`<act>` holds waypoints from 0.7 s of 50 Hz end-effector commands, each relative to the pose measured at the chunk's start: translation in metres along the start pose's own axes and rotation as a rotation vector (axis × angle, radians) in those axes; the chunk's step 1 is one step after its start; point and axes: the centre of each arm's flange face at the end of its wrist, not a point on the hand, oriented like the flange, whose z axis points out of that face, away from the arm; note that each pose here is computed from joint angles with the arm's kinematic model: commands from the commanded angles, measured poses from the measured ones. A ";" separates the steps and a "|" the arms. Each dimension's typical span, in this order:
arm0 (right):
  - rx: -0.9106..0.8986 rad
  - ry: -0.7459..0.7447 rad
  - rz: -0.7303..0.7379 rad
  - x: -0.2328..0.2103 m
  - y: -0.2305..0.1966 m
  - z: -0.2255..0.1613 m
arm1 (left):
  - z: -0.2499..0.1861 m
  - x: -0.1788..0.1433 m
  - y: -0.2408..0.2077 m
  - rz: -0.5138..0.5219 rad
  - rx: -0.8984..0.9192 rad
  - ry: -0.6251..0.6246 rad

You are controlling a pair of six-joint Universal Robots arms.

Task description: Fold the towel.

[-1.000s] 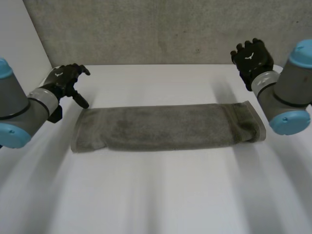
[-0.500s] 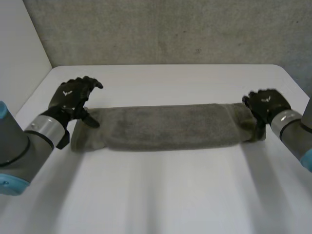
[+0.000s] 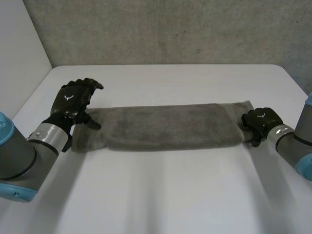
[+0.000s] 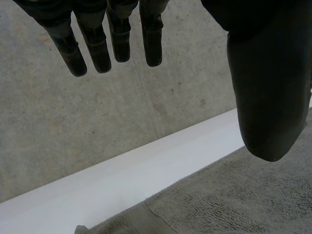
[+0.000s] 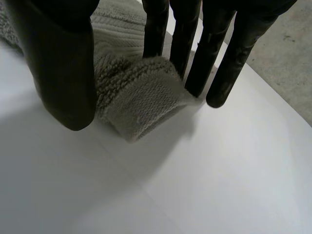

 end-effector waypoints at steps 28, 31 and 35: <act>-0.100 0.403 -0.058 0.162 0.009 -0.003 | 0.000 -0.010 0.000 0.004 0.022 -0.072; -0.047 0.436 -0.085 0.167 -0.022 -0.009 | 0.000 -0.010 0.000 0.004 0.022 -0.072; 0.125 0.366 -0.158 0.116 -0.094 -0.016 | 0.000 -0.009 0.001 0.005 0.021 -0.071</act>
